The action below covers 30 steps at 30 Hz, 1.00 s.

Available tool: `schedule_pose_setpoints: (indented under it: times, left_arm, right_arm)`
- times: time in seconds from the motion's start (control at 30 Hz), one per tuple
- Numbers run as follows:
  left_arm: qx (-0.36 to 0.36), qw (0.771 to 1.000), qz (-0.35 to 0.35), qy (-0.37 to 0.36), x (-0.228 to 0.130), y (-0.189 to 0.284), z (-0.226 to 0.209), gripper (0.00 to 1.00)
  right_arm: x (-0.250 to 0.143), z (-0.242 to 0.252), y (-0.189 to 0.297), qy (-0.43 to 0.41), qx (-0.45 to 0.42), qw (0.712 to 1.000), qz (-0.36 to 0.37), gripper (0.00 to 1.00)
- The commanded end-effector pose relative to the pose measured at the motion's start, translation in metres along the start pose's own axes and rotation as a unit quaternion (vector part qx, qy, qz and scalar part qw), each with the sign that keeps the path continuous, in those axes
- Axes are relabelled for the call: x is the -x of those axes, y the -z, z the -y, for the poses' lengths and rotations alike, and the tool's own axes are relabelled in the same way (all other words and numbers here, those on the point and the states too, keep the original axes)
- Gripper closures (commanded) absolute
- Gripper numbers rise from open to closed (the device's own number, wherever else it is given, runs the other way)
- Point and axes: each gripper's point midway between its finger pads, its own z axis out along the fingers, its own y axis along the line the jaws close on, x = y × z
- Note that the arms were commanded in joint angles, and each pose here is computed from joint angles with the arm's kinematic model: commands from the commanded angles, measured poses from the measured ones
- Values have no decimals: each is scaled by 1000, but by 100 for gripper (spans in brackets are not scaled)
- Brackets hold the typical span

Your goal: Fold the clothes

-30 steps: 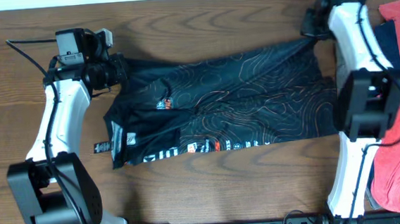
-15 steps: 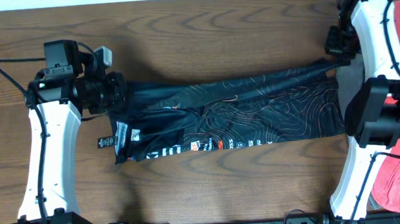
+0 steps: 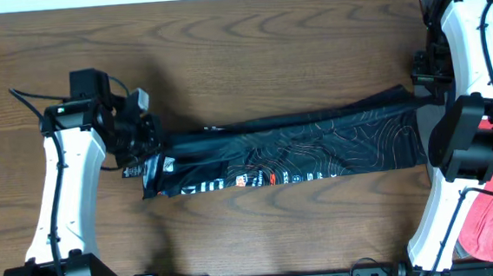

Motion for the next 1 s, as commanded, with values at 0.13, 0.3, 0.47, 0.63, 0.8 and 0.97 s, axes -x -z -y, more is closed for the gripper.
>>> schedule_pose_setpoints:
  times: [0.13,0.3,0.47,0.63,0.8,0.97]
  left_arm:
    - [70,997,-29,13,-18,-5,-29,94]
    - [73,997,-29,11,-18,-6,-31,94]
    - [72,997,-26,10,-16,-7,-31,94]
    - [81,996,-29,9,-19,-9,-36,94]
    - [87,996,-29,10,-19,-10,-38,69]
    - [87,996,-26,8,-17,-10,-38,67]
  right_arm:
    - [-5,6,-8,25,-14,999,-16,99]
    - [-16,4,-21,34,-20,998,-43,99]
    - [-28,3,-34,45,-29,996,-74,99]
    - [-41,-4,-50,54,-21,993,-103,99]
    - [-51,-5,-60,65,-24,990,-126,68]
    - [-53,-4,-61,64,-24,989,-129,48]
